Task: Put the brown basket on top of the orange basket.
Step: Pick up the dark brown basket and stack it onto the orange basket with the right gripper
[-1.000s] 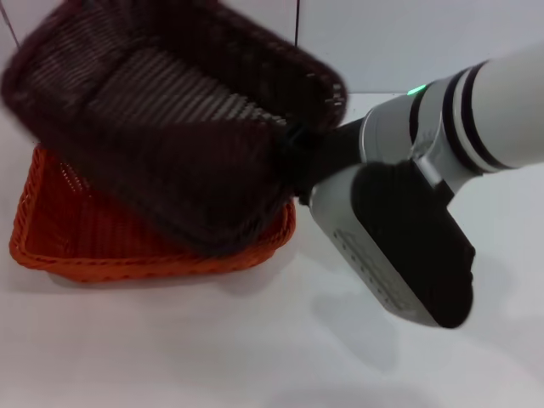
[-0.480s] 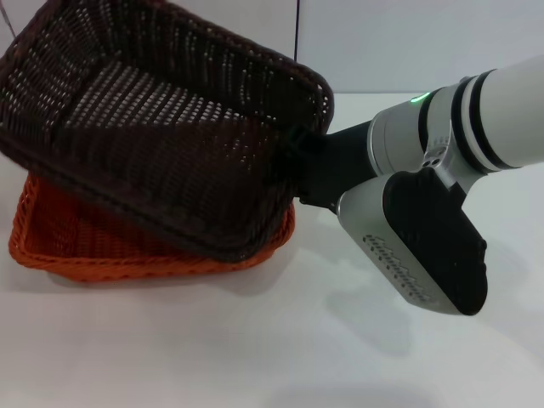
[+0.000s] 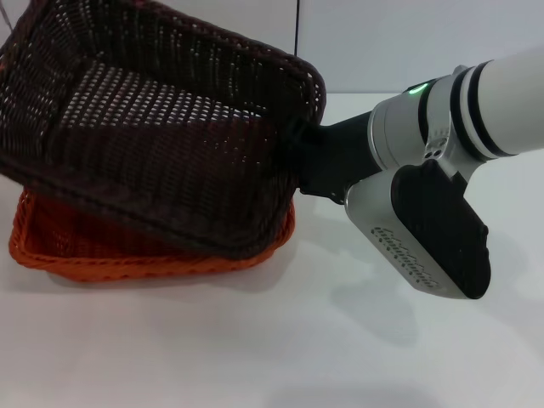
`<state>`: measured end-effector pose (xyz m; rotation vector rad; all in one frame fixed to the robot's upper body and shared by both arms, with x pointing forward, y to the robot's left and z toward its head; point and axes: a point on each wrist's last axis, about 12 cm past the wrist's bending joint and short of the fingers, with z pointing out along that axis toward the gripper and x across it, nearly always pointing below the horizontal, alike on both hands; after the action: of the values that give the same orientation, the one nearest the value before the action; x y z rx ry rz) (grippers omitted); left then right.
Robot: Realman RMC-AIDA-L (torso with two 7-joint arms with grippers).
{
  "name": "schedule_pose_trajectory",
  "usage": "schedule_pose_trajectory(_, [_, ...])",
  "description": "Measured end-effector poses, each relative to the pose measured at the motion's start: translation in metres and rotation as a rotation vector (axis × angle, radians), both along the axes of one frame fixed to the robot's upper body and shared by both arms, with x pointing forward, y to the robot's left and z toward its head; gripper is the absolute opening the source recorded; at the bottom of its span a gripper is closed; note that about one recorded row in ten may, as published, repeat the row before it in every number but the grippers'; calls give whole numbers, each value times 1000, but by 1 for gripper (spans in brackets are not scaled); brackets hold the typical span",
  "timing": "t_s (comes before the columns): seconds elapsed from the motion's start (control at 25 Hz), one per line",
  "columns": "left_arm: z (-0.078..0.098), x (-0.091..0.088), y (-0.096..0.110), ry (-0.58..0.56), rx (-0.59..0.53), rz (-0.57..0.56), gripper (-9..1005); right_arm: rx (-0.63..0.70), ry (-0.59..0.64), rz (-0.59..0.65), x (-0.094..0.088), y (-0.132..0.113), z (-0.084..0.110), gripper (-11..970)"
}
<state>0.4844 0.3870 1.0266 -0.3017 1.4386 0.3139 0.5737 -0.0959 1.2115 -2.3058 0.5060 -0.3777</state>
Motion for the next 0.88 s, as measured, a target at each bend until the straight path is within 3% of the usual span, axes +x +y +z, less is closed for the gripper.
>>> schedule_pose_trajectory(0.88, [0, 4, -4, 2, -14, -16, 807, 6, 23, 21, 14, -8, -13, 170])
